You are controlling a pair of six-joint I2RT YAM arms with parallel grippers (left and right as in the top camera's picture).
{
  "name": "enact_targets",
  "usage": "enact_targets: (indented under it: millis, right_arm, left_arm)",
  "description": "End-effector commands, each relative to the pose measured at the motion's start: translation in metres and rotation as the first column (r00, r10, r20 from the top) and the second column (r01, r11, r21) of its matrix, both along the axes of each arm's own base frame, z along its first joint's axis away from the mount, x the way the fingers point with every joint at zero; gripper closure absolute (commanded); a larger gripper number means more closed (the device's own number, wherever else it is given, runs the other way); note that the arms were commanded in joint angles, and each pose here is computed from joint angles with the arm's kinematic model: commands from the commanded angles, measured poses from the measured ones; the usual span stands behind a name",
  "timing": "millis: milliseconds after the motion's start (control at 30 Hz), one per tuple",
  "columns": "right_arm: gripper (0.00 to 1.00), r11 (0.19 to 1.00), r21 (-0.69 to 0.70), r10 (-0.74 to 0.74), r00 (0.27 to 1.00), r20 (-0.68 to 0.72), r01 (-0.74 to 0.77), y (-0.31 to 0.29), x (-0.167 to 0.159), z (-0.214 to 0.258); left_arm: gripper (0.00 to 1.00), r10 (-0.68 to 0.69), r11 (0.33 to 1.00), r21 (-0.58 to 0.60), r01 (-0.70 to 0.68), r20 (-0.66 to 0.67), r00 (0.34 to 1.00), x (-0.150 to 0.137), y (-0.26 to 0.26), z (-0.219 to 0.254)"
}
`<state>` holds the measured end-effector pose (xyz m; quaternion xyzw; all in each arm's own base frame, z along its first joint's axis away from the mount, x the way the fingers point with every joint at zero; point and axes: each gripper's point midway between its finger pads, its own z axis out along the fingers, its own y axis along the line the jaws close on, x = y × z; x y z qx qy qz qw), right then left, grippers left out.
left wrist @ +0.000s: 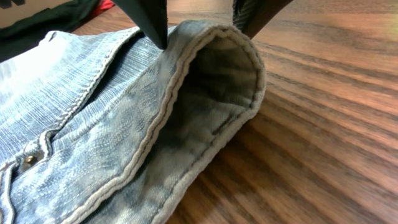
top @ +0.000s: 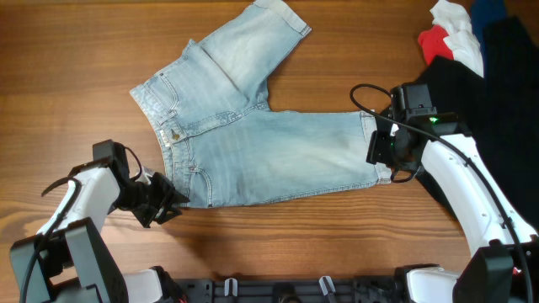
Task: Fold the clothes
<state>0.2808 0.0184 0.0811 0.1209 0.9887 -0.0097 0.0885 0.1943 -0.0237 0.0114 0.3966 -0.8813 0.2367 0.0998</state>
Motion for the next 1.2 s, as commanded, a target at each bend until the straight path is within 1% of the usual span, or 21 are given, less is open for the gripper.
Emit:
enact_targets:
  millis: [0,33,133,200,333,400,433,500,533,567,600,633,700,733,800,900,967,1067,1167]
  right_arm:
    - [0.34,1.000,-0.021,-0.009,1.000,0.021,0.009,-0.005,0.002,0.005]
    - [0.34,1.000,-0.021,-0.008,1.000,0.021,0.009,-0.005,0.002,0.004]
    - [0.34,1.000,-0.021,-0.008,1.000,0.021,0.009,-0.005,0.002,0.004]
    - [0.35,1.000,-0.021,-0.008,1.000,0.021,0.008,-0.005,0.003,0.005]
    - [0.35,1.000,-0.021,-0.007,1.000,0.022,0.007,-0.005,0.003,0.005]
    - [0.35,1.000,-0.005,0.009,1.000,0.028,-0.009,-0.001,0.005,0.005]
    - [0.35,0.999,0.021,0.040,0.998,0.041,-0.041,0.004,0.008,0.005]
    - [0.35,0.990,0.096,0.097,0.991,0.088,-0.105,0.020,0.018,0.008]
    - [0.32,0.977,0.149,0.133,0.982,0.133,-0.153,0.032,0.026,0.012]
    - [0.23,0.965,0.188,0.152,0.973,0.174,-0.184,0.041,0.034,0.016]
    - [0.18,0.949,0.226,0.167,0.961,0.223,-0.217,0.051,0.043,0.022]
    - [0.10,0.935,0.258,0.174,0.947,0.271,-0.245,0.059,0.052,0.028]
    - [0.03,0.909,0.299,0.180,0.919,0.350,-0.292,0.071,0.067,0.038]
    - [0.01,0.895,0.315,0.182,0.902,0.390,-0.317,0.077,0.075,0.043]
    - [0.00,0.873,0.333,0.184,0.873,0.452,-0.356,0.085,0.090,0.049]
    - [0.00,0.856,0.360,0.164,0.854,0.494,-0.372,0.093,0.109,0.046]
    - [0.01,0.836,0.377,0.171,0.843,0.509,-0.398,0.101,0.118,0.039]
    - [0.03,0.830,0.391,0.180,0.855,0.487,-0.398,0.109,0.133,0.020]
    - [0.03,0.815,0.411,0.204,0.866,0.456,-0.408,0.122,0.151,0.009]
  left_arm:
    - [0.82,0.003,0.999,0.049,-0.003,-0.004,1.000,0.000,0.009,-0.005]
    - [0.96,0.007,0.998,0.065,-0.007,-0.003,1.000,0.002,0.012,-0.007]
    - [0.96,0.068,0.990,0.120,-0.067,-0.006,0.998,0.005,0.027,-0.011]
    - [0.96,0.109,0.983,0.148,-0.111,0.022,0.994,0.012,0.042,-0.012]
    - [0.96,0.225,0.946,0.228,-0.233,0.058,0.973,0.019,0.087,-0.007]
    - [0.96,0.288,0.925,0.235,-0.297,0.075,0.955,0.020,0.106,-0.002]
    - [0.96,0.322,0.913,0.236,-0.332,0.082,0.943,0.020,0.115,0.001]
    - [0.95,0.365,0.905,0.200,-0.375,0.086,0.927,0.019,0.119,0.004]
    - [0.89,0.372,0.908,0.178,-0.380,0.079,0.925,0.018,0.116,0.005]
    - [0.76,0.371,0.911,0.170,-0.376,0.063,0.927,0.015,0.112,0.005]
    - [0.59,0.367,0.914,0.167,-0.371,0.052,0.929,0.014,0.110,0.005]
    - [0.49,0.361,0.918,0.162,-0.362,0.036,0.932,0.011,0.106,0.006]
    - [0.43,0.348,0.925,0.157,-0.346,0.017,0.937,0.008,0.100,0.006]
    - [0.43,0.342,0.928,0.155,-0.340,0.013,0.940,0.008,0.098,0.006]
    - [0.42,0.337,0.929,0.154,-0.336,0.018,0.941,0.009,0.097,0.006]
    - [0.42,0.341,0.923,0.166,-0.347,0.065,0.938,0.016,0.103,0.012]
    - [0.41,0.338,0.918,0.180,-0.353,0.113,0.934,0.023,0.108,0.023]
    - [0.41,0.327,0.906,0.206,-0.370,0.215,0.920,0.034,0.116,0.046]
    - [0.31,0.315,0.895,0.226,-0.385,0.292,0.903,0.038,0.120,0.065]
